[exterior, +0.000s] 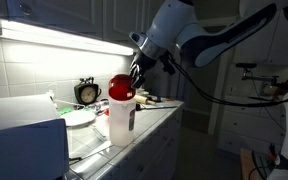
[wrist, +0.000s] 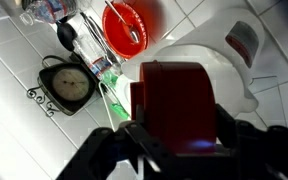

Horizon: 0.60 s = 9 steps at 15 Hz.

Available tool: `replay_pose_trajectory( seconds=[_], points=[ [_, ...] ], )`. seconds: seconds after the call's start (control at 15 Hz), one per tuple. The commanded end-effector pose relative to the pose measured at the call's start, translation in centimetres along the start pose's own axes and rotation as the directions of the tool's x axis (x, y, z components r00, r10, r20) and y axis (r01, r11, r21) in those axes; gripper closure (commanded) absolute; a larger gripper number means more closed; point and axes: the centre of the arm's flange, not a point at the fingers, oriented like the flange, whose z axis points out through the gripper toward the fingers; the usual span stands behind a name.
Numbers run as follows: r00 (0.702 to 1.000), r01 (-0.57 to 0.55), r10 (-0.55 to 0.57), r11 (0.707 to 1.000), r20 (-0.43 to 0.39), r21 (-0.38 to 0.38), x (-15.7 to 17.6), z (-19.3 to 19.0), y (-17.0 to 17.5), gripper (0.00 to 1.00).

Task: Put the red lid on the jar

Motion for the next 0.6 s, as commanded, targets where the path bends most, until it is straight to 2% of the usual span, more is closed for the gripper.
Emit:
replay_pose_trajectory(
  seconds=[0.0, 0.53],
  points=[
    [1.000, 0.026, -0.026, 0.998, -0.006, -0.062, -0.9, -0.2, -1.4, 0.59],
    [0.997, 0.079, -0.078, 0.993, 0.014, -0.091, -1.1, 0.3, -2.7, 0.59]
  ],
)
